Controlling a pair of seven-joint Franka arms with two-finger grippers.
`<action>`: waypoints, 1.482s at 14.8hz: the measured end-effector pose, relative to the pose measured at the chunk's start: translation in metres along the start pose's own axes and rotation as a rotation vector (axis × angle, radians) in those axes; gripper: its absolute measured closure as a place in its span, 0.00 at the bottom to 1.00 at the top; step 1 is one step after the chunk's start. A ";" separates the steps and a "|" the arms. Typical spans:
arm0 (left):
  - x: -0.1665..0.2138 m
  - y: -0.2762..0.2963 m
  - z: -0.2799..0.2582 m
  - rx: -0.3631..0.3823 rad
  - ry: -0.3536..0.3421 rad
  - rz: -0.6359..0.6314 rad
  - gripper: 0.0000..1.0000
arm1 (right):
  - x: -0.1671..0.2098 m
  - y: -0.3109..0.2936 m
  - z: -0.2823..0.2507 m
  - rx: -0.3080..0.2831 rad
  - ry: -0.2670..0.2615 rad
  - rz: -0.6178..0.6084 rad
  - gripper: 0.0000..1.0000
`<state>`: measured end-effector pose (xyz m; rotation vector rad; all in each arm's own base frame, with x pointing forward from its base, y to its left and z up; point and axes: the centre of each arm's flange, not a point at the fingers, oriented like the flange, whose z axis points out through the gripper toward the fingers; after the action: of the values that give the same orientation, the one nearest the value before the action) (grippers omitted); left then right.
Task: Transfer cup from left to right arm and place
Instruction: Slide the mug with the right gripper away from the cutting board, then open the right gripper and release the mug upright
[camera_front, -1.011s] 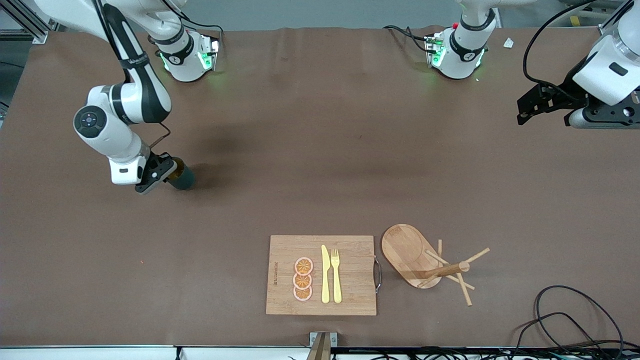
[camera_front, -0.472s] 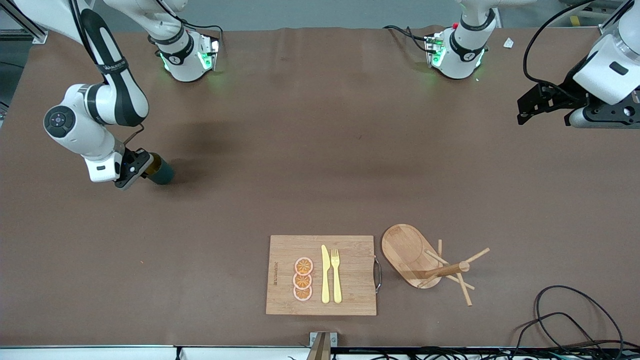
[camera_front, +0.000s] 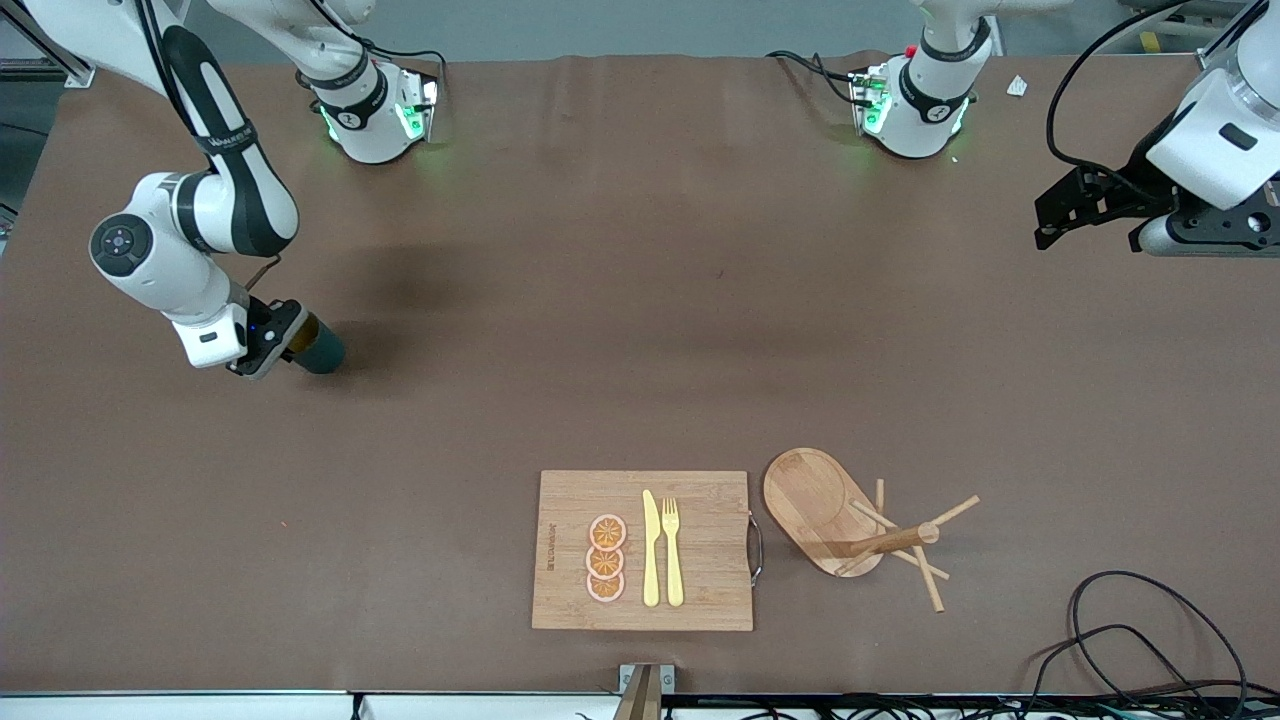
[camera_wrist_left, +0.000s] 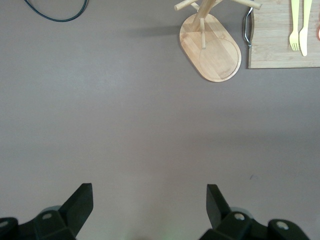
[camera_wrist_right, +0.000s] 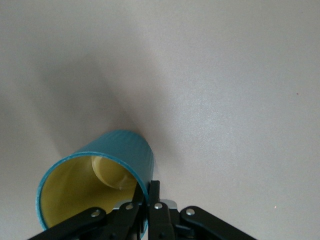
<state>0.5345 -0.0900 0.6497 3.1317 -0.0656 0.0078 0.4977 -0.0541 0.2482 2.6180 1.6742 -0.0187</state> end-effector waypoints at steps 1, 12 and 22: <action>0.000 0.000 0.000 0.000 0.000 0.000 0.00 | 0.000 0.000 0.000 0.000 0.000 -0.013 0.96; 0.000 0.000 0.000 0.000 0.001 0.000 0.00 | -0.001 0.002 0.006 0.045 -0.011 -0.004 0.41; 0.000 0.000 0.000 0.000 0.001 0.000 0.00 | 0.009 0.051 -0.095 0.110 0.033 0.139 0.00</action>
<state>0.5345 -0.0901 0.6499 3.1315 -0.0660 0.0094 0.5469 -0.0642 0.3440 2.8239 1.5389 -0.0663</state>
